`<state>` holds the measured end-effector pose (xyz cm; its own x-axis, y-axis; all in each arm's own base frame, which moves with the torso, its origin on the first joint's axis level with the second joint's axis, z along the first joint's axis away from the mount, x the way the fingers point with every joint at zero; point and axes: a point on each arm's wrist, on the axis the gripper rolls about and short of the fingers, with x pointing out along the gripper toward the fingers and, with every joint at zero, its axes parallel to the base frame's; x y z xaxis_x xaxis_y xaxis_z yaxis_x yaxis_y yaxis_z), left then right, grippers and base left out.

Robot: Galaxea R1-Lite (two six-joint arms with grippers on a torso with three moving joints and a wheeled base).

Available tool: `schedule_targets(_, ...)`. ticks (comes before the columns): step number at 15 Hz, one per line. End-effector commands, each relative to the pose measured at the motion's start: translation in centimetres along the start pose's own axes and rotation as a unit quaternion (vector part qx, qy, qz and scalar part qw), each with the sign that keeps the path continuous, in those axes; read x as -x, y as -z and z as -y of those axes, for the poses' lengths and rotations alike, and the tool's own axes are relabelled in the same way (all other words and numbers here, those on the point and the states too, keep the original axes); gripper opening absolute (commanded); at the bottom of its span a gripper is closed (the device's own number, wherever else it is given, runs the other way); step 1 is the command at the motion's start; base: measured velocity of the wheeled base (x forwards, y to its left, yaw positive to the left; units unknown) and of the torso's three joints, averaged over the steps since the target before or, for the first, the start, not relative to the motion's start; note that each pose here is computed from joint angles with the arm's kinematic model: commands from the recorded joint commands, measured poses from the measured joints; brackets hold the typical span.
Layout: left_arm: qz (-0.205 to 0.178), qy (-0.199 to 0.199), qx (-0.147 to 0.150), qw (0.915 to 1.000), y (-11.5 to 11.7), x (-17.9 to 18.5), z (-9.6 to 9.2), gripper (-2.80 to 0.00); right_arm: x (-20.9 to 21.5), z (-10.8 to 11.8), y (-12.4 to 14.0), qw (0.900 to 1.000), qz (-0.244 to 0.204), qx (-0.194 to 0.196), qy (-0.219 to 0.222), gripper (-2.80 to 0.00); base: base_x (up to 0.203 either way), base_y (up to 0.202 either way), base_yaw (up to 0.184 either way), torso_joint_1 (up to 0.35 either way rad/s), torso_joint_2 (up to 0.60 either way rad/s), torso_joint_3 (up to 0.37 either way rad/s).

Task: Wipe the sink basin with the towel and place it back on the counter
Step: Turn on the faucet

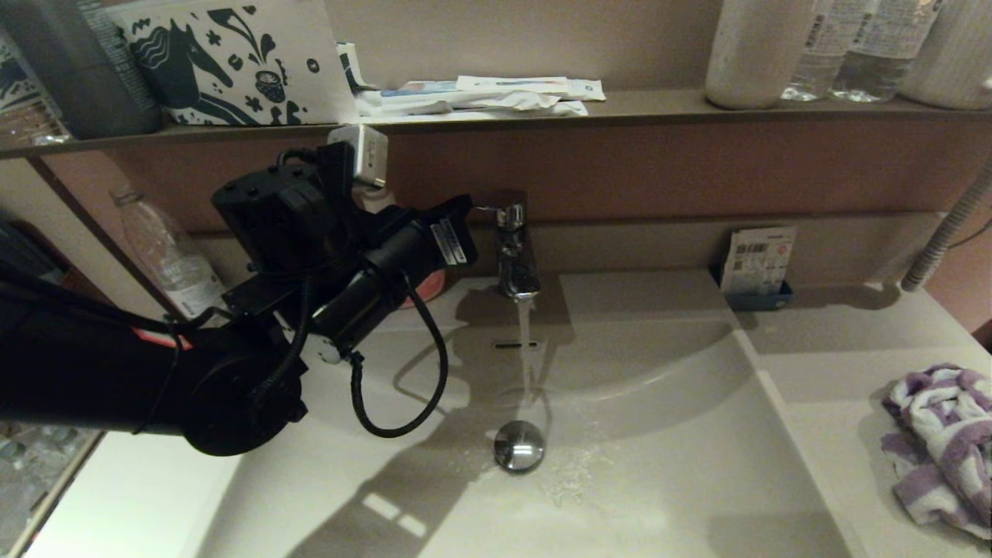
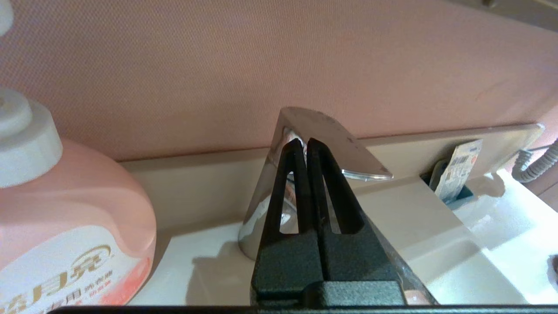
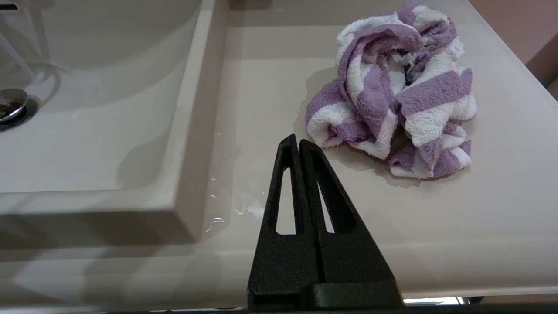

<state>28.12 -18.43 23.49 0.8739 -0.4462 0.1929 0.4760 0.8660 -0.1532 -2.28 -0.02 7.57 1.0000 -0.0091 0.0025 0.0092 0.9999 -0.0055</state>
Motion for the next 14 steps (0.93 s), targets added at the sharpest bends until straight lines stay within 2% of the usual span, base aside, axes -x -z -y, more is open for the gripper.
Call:
schedule_targets(1, 0.003, 0.0, 0.001, 1.0, -0.1, -0.1, 0.0, -2.8, 0.0, 0.0, 0.0, 1.0, 0.0, 0.0, 0.0, -2.8, 0.0, 0.0, 0.0, 0.0, 0.0, 0.0)
schedule_targets(10, 0.014, -0.011, -0.001, 0.9998, -0.7, -0.2, -0.5, -2.8, 0.0, 0.0, 0.0, 1.0, 0.0, 0.0, 0.0, -2.8, 0.0, 0.0, 0.0, 0.0, 0.0, 0.0)
schedule_targets(14, 0.033, -0.012, 0.0, 0.9994, -2.1, 0.4, -0.6, -2.8, 0.0, 0.0, 0.0, 1.0, 0.0, 0.0, 0.0, -2.8, 0.0, 0.0, 0.0, 0.0, 0.0, 0.0)
